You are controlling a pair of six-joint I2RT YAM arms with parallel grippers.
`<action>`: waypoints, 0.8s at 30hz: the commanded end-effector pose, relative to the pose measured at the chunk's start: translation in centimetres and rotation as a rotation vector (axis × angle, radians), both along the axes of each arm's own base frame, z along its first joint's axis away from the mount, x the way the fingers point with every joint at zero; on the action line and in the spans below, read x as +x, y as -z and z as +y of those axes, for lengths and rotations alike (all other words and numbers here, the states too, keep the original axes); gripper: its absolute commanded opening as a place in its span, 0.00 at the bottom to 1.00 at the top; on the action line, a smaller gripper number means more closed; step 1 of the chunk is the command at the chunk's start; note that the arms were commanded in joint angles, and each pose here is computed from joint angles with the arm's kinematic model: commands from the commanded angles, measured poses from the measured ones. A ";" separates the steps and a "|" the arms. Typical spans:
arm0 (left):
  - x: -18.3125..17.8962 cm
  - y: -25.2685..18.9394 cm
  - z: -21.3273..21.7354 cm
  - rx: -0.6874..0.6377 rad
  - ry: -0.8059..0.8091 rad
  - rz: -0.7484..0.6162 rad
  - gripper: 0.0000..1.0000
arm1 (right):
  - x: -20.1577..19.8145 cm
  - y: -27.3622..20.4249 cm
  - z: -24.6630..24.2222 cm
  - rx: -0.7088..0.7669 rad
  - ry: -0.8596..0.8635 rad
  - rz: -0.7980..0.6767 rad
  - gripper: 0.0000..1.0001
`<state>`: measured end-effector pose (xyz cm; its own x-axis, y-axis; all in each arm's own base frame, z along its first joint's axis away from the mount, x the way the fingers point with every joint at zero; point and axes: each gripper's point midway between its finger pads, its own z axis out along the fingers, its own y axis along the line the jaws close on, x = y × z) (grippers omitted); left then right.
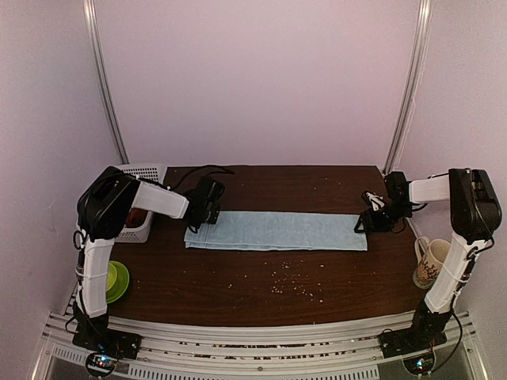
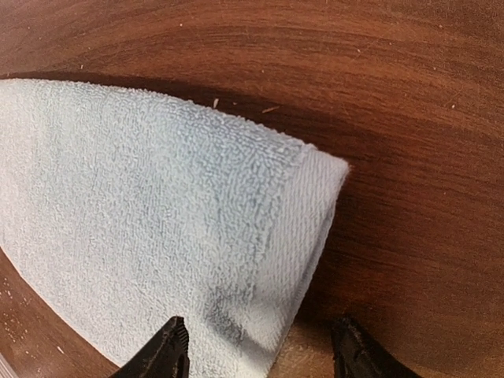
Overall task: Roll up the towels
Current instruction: Pick up the towel from the center of the board.
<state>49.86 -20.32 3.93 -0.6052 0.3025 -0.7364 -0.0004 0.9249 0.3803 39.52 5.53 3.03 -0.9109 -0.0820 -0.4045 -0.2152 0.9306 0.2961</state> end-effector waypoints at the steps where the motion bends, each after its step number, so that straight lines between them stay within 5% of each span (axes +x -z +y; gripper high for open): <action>1: -0.4 -0.3 1.1 0.042 -0.047 0.001 0.89 | 0.1 0.4 0.0 -0.001 -0.009 0.015 0.62; 11: -2.1 -1.6 3.3 0.101 -0.156 -0.038 0.91 | 0.6 -0.3 0.0 -0.042 -0.014 -0.020 0.62; 24: -2.5 -3.2 0.6 0.059 -0.101 -0.079 0.92 | -0.2 2.1 1.9 0.041 -0.036 0.072 0.57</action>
